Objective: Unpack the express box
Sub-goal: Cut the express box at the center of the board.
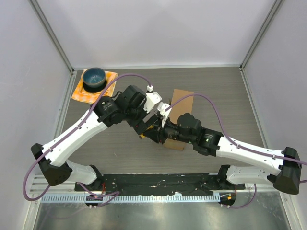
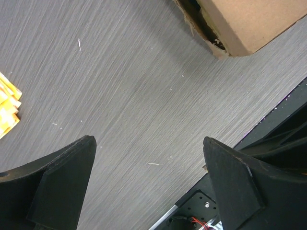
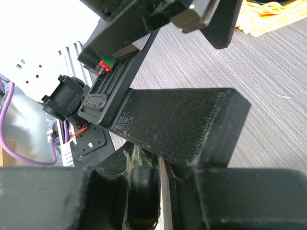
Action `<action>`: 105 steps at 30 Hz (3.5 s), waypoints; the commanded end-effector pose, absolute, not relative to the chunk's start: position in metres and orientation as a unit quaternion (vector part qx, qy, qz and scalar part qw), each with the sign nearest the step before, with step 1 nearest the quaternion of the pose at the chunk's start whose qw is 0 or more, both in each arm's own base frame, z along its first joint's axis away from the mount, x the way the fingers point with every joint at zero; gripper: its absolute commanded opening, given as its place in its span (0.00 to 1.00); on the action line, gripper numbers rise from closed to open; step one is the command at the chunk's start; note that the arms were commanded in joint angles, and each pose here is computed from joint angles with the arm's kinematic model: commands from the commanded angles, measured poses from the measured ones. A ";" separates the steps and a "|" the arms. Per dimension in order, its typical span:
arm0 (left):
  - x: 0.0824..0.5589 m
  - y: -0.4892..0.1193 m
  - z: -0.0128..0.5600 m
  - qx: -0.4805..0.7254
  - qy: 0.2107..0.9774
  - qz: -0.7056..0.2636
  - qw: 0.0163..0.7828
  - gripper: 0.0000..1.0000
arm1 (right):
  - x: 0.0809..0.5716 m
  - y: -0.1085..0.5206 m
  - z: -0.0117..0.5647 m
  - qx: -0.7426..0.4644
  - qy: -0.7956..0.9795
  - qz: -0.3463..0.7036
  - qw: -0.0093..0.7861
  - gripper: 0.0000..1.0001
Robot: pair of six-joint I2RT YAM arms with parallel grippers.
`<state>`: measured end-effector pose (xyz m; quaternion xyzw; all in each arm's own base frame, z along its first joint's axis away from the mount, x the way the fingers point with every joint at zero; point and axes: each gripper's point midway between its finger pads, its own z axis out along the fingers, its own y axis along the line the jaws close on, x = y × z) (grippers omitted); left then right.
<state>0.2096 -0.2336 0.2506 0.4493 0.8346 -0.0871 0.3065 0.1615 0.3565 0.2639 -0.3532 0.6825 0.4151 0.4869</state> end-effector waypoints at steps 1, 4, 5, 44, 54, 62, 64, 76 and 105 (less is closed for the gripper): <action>0.146 -0.308 0.257 0.546 0.760 -0.235 0.264 1.00 | 0.182 0.378 0.346 -0.296 0.591 0.472 0.584 0.11; 0.142 -0.311 0.258 0.548 0.759 -0.239 0.259 1.00 | 0.188 0.371 0.354 -0.270 0.587 0.467 0.604 0.11; 0.141 -0.311 0.258 0.548 0.758 -0.241 0.258 1.00 | 0.189 0.369 0.356 -0.264 0.585 0.467 0.608 0.10; 0.235 -0.256 0.143 0.553 0.764 -0.161 0.290 1.00 | 0.358 0.072 0.231 0.124 0.784 -0.087 0.602 0.01; 0.195 -0.281 0.118 0.614 0.725 -0.167 0.266 0.97 | 0.427 0.157 0.149 0.075 0.837 0.079 0.537 0.01; 0.171 -0.308 0.119 0.635 0.706 -0.190 0.249 0.93 | 0.445 0.208 0.158 0.044 0.823 0.190 0.533 0.01; 0.171 -0.312 0.119 0.635 0.705 -0.193 0.249 0.93 | 0.445 0.217 0.160 0.034 0.821 0.211 0.529 0.01; 0.152 -0.291 0.180 0.640 0.710 -0.199 0.216 0.93 | 0.428 0.199 0.226 -0.003 0.759 0.283 0.587 0.01; 0.288 -0.286 0.218 0.862 0.388 -0.101 0.309 1.00 | 0.191 0.199 0.276 -0.202 0.699 0.435 0.531 0.01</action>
